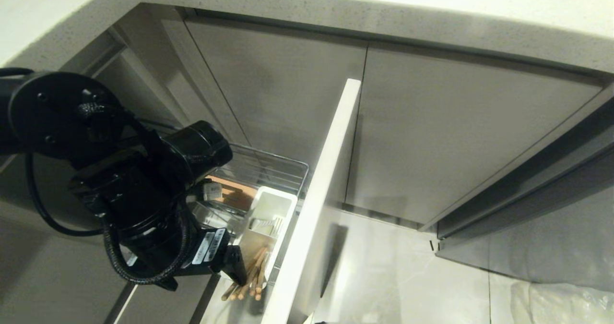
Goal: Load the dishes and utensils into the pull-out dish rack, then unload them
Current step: Take the chopsticks out of the cupboard
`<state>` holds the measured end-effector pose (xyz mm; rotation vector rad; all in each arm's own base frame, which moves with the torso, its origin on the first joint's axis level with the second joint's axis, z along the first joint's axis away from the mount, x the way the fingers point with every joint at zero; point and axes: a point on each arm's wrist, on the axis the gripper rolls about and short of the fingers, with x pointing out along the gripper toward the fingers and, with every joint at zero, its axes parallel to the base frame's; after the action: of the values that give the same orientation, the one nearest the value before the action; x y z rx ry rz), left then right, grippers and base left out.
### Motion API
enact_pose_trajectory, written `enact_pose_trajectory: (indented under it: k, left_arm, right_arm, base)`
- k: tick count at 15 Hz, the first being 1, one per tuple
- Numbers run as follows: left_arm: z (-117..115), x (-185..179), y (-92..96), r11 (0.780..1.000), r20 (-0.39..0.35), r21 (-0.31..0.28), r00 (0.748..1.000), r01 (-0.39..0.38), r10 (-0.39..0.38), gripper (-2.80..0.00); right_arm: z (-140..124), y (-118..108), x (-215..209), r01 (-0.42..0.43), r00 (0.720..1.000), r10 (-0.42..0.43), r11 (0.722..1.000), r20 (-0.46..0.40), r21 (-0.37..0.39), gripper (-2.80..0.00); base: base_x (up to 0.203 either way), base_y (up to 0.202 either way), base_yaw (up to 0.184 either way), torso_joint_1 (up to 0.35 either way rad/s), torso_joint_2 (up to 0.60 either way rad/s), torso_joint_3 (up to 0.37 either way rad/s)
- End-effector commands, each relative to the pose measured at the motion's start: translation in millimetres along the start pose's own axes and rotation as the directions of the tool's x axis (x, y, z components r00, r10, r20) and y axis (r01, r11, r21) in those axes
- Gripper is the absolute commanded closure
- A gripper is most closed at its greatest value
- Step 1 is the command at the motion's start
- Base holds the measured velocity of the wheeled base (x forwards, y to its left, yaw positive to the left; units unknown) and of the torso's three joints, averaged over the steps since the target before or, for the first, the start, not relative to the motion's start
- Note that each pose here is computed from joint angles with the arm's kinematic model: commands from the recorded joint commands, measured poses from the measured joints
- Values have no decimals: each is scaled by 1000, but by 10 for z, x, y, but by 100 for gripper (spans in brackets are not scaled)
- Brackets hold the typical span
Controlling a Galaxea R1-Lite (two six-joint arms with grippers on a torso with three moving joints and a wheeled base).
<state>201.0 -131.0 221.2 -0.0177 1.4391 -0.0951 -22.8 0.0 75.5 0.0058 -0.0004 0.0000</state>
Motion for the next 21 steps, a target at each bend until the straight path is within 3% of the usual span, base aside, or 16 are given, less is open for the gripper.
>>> enact_pose_trajectory:
  k: [1, 10, 13, 15, 21]
  left_arm:
    - [-5, 9, 2, 1000, -9, -2, 1000, -5, 5, -280]
    - [88, 130, 60, 997, -27, -14, 997, -75, 75, -280]
    - [73, 139, 100, 995, -53, 22, 993, -102, 103, -280]
    - [54, 151, 102, 994, -83, 75, 993, -81, 87, -280]
    - [179, 333, 37, 991, -143, 105, 985, -84, 98, -280]
  right_arm:
    - [0, 0, 0, 0, 1000, 0, 1000, 0, 0, 0]
    - [0, 0, 0, 0, 1000, 0, 1000, 0, 0, 0]
    - [0, 0, 0, 0, 1000, 0, 1000, 0, 0, 0]
    - [0, 0, 0, 0, 1000, 0, 1000, 0, 0, 0]
    - [0, 0, 0, 0, 1000, 0, 1000, 0, 0, 0]
  base:
    - [0, 0, 0, 0, 0, 0]
    - [0, 0, 0, 0, 0, 0]
    - [0, 0, 0, 0, 0, 0]
    - [0, 0, 0, 0, 0, 0]
    - [0, 0, 0, 0, 0, 0]
